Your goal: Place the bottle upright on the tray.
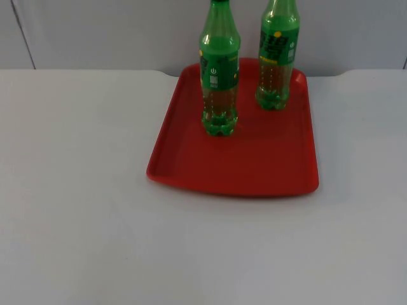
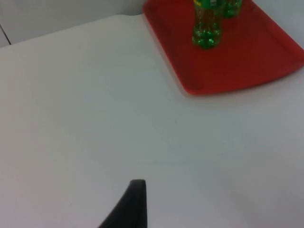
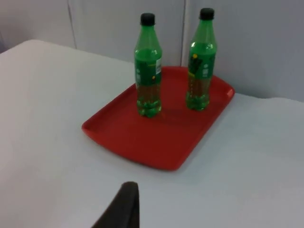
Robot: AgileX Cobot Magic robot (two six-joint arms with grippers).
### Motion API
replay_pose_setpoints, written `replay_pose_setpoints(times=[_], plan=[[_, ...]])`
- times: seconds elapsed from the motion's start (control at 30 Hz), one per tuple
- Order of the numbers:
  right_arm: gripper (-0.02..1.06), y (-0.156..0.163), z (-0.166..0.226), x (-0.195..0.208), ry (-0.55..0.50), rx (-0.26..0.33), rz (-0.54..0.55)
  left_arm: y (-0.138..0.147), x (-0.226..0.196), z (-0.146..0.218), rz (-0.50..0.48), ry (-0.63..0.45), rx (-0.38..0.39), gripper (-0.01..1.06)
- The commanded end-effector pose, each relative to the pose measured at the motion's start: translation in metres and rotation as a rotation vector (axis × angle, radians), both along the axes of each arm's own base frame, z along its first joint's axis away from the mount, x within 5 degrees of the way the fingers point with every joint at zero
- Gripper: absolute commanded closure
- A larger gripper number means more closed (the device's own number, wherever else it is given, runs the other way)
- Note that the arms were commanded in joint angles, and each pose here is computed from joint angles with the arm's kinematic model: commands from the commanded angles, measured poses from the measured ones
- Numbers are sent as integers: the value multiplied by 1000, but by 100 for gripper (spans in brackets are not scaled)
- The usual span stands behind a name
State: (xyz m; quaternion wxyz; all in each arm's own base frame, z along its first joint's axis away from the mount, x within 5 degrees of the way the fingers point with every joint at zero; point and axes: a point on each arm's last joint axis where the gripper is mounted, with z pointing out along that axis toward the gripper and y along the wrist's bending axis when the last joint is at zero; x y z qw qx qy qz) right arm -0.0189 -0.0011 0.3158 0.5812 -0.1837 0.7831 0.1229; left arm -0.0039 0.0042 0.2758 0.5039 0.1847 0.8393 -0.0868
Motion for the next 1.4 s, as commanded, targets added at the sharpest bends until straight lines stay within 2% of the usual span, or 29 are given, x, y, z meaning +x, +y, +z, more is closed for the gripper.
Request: replay_pose_setpoints(times=[0.0,0.23,0.33,1.37], plan=[[-1,-1,-9,2,44,-1,-29,0,1,-1,4,-5,-4,0],[-1,0,-27,10,117,-47,-43,0,1,-1,4,-5,-4,0],[-1,-2,-36,12,157,-88,-66,0,1,-1,4,-5,-4,0],[-1,-1,-36,12,153,-97,-51,0,1,-1,4,-5,-4,0]])
